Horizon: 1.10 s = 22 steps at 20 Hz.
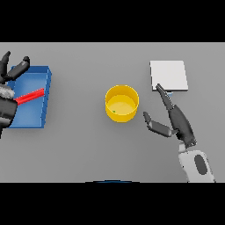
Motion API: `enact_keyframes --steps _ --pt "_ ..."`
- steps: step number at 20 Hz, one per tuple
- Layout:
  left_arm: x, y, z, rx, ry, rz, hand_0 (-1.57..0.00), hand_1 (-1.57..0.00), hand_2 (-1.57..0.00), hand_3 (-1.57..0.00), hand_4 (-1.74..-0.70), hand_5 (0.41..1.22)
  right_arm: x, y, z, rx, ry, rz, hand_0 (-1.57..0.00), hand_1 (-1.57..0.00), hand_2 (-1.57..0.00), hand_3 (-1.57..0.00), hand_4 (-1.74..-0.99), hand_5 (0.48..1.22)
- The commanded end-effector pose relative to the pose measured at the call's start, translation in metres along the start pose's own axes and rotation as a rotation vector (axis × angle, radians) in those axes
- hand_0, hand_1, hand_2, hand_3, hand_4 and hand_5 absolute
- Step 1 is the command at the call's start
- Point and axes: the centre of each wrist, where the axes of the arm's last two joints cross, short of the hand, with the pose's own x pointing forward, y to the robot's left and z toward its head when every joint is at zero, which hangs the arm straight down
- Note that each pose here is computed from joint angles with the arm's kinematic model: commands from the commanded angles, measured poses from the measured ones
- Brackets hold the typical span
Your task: Pick up the red beaker and tilt it to pour out 1 green nut into yellow bowl. Pick up the yellow bowl and place it on the metallic measuring scale.
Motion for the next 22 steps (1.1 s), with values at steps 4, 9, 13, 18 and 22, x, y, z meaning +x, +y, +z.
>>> enact_keyframes --steps 4,9,13,18,22 --pt "0.003 0.000 -0.004 -0.010 -0.024 0.027 -0.01 -0.01 -0.01 -0.01 -0.72 0.667 0.016 -0.009 -0.025 0.221 -0.036 0.323 0.00 0.00 0.00 0.00 -1.216 0.704" --pt "0.000 -0.002 -0.004 -0.027 -0.022 0.018 0.00 0.00 0.00 0.00 -0.71 0.672 0.035 -0.001 -0.062 0.514 -0.180 0.692 0.00 0.00 0.00 0.00 -1.228 0.703" --pt "-0.001 -0.004 -0.005 -0.035 -0.028 0.038 0.00 0.00 0.00 0.00 -0.72 0.682 0.040 0.002 -0.081 0.653 -0.225 0.816 0.00 0.00 0.00 0.00 -1.211 0.704" --pt "-0.005 0.001 -0.004 -0.039 -0.026 0.052 0.00 0.00 0.00 0.00 -0.72 0.688 0.039 0.026 -0.104 0.821 -0.214 0.949 0.00 0.00 0.00 0.00 -1.223 0.704" --pt "-0.004 -0.001 -0.003 -0.037 -0.030 0.063 0.00 0.00 0.00 0.00 -0.72 0.687 0.034 0.034 -0.115 0.881 -0.184 1.011 0.00 0.00 0.00 0.00 -1.239 0.705"
